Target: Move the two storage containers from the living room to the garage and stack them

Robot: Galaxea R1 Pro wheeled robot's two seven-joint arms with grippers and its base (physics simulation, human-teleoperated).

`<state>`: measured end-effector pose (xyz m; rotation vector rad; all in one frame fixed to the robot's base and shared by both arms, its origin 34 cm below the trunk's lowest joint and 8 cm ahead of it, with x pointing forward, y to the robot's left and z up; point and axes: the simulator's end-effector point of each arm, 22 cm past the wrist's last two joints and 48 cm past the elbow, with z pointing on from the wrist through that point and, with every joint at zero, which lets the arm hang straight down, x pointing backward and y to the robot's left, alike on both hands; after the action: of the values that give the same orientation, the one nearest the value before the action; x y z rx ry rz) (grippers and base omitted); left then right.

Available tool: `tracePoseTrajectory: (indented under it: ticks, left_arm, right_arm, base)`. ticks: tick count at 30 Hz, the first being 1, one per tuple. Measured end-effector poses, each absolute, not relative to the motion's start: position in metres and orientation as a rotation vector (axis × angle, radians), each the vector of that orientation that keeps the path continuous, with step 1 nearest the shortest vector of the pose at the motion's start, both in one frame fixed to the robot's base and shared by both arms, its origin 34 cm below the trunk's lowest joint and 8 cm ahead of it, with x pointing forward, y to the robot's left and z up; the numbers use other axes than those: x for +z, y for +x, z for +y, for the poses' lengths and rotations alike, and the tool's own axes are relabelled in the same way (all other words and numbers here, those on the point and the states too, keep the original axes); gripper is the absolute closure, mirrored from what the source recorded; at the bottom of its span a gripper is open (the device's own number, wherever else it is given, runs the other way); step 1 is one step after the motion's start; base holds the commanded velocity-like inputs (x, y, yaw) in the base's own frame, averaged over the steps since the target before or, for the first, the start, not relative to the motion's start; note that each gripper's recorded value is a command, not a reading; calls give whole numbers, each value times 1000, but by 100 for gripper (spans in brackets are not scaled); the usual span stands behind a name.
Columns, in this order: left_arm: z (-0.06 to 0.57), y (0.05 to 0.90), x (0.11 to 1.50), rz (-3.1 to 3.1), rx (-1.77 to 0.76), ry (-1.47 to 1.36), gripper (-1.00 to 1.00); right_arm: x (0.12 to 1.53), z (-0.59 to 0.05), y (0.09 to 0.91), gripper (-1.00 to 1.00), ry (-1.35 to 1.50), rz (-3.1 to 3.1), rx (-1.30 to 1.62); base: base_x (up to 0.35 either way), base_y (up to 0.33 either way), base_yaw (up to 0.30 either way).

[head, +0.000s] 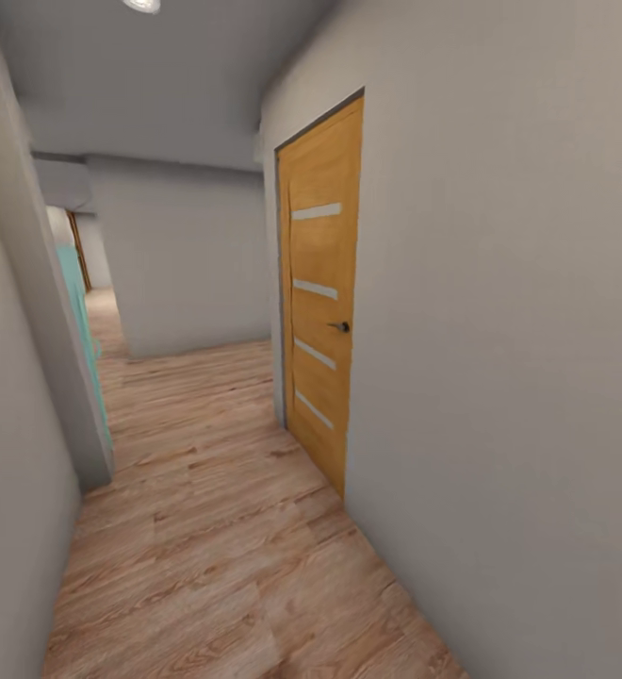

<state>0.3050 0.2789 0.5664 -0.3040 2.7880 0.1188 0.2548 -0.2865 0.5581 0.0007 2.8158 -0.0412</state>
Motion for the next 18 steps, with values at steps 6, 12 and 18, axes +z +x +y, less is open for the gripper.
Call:
tracePoseTrajectory:
  ticks: [6, 12, 18]
  left_arm:
    - [279, 305, 566, 2788, 119, -304, -100]
    - [279, 305, 566, 2788, 119, -304, -100]
    - [279, 305, 566, 2788, 119, -304, -100]
  right_arm:
    - [558, -287, 255, -100, 0, 2816, -42]
    - [558, -286, 255, -100, -3, 2816, -41]
    - [558, -286, 255, -100, -4, 2816, -41]
  base:
    - [321, 0, 277]
    - [321, 0, 277]
    - [321, 0, 277]
